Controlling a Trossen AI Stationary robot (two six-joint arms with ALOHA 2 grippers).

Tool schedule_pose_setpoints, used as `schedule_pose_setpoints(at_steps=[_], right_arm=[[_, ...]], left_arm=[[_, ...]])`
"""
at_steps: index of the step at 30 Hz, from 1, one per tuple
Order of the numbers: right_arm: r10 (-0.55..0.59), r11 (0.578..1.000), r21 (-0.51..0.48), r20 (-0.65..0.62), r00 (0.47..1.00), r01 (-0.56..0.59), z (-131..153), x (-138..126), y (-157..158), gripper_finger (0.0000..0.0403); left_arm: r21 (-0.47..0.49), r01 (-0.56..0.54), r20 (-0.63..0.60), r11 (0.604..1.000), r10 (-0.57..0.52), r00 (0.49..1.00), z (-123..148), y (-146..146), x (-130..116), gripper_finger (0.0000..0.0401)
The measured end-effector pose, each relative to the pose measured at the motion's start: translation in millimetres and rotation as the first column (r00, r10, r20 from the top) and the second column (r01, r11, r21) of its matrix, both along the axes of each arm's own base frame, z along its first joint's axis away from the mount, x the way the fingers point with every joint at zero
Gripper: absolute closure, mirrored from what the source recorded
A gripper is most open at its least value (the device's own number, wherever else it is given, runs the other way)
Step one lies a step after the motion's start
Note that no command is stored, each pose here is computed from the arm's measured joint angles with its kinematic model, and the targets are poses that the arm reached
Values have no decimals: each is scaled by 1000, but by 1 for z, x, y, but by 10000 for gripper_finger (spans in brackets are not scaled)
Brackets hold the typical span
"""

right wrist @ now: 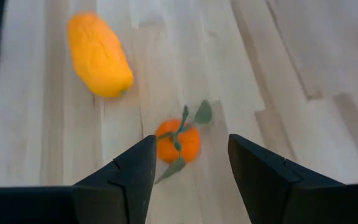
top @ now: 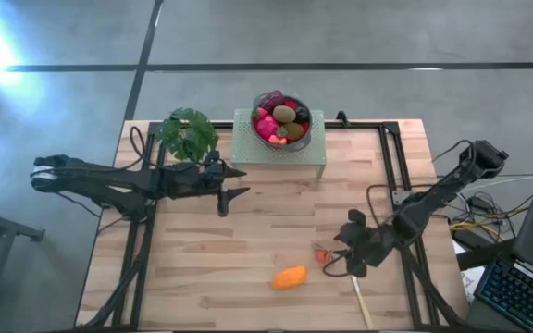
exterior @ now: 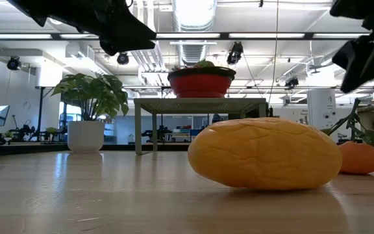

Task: Pick & Place Fruit
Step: Put the tangerine into the red strainer bowl on the shelf

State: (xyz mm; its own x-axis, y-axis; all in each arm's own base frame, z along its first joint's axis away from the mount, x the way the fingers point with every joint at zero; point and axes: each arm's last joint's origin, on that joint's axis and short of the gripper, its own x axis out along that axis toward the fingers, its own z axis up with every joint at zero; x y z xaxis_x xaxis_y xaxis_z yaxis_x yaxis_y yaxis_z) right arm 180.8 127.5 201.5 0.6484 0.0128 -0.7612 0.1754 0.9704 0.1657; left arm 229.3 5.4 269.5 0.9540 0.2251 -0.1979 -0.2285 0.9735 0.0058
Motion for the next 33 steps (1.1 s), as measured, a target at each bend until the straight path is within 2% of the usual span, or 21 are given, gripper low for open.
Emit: schedule_pose_setpoints(at_steps=[6, 20, 24, 30, 33], right_arm=[[-22, 1000, -11, -35, 999, 21, -14, 7, 7, 217], [-22, 1000, -20, -47, 999, 21, -28, 15, 14, 272], [-17, 1000, -14, -50, 999, 16, -28, 15, 14, 304], [-16, 1000, 1, -33, 999, 16, -23, 14, 13, 380], [-11, 1000, 20, -24, 1000, 11, -18, 12, 12, 389]], left_arm=[[-1, -1, 3, 1000, 1, 1000, 0, 0, 0, 179], [-2, 5, 4, 1000, -5, 1000, 0, 0, 0, 179], [-1, 5, 4, 1000, -5, 1000, 0, 0, 0, 179], [-4, 4, 4, 1000, -4, 1000, 0, 0, 0, 179], [-7, 4, 5, 1000, -4, 1000, 0, 0, 0, 179]])
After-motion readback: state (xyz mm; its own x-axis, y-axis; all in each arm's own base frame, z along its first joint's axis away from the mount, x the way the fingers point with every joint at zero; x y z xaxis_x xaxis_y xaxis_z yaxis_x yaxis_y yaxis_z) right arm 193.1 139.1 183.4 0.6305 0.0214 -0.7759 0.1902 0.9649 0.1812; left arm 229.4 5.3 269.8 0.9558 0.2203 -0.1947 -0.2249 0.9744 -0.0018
